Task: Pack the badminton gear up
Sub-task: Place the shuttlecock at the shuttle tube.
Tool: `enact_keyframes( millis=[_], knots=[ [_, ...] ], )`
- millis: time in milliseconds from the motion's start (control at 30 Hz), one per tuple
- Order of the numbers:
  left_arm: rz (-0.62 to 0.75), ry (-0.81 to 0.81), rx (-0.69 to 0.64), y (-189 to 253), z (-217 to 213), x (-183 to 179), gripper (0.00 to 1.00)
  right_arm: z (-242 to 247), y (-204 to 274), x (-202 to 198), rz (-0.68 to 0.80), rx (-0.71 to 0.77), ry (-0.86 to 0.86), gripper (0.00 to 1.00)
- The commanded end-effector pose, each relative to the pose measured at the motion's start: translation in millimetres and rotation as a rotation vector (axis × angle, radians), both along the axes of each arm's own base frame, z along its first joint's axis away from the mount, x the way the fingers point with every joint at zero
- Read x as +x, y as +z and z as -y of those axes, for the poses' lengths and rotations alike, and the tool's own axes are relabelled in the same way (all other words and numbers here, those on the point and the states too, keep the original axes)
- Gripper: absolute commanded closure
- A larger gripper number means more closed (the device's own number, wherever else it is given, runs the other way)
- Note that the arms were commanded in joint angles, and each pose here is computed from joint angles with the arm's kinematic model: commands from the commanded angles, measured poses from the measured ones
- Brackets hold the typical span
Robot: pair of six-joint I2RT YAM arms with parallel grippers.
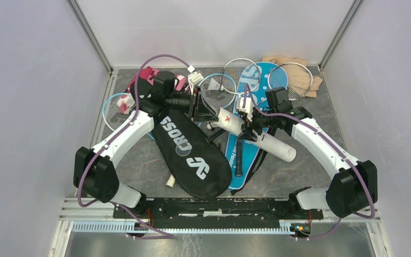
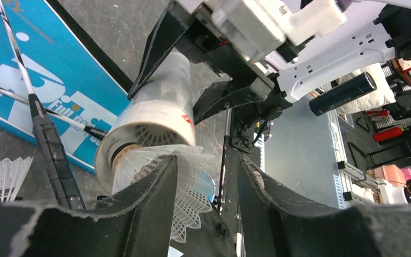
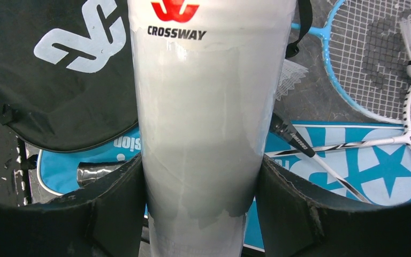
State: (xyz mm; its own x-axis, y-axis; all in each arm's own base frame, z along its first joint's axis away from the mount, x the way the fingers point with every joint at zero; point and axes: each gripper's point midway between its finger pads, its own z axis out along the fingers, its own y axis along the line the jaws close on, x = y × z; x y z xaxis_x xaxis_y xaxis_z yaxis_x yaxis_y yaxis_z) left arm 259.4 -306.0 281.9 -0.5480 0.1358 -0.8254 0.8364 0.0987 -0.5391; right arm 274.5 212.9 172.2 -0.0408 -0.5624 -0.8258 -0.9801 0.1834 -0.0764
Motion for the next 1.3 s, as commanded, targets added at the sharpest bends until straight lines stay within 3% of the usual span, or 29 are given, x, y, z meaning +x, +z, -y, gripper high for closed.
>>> enact_keyframes(
  millis=[0,267,933,1267],
  knots=[
    [-0.010,-0.007,-0.006,1.0,-5.0,-3.5,0.48,-5.4,26.5,0.7,0.122,0.043,0.052,0.87],
    [-0.023,-0.011,-0.013,2.6,-7.0,-5.1,0.41,-9.1,26.2,-12.4,0.125,0.064,0.143,0.86],
    [-0.029,-0.176,0.007,-8.4,22.4,-35.5,0.28,-15.2,27.9,-1.5,0.065,0.089,0.082,0.85],
    [0.093,-0.188,0.090,-14.3,20.5,-32.8,0.05,-2.1,17.4,11.3,0.090,0.023,-0.011,0.86]
  ],
)
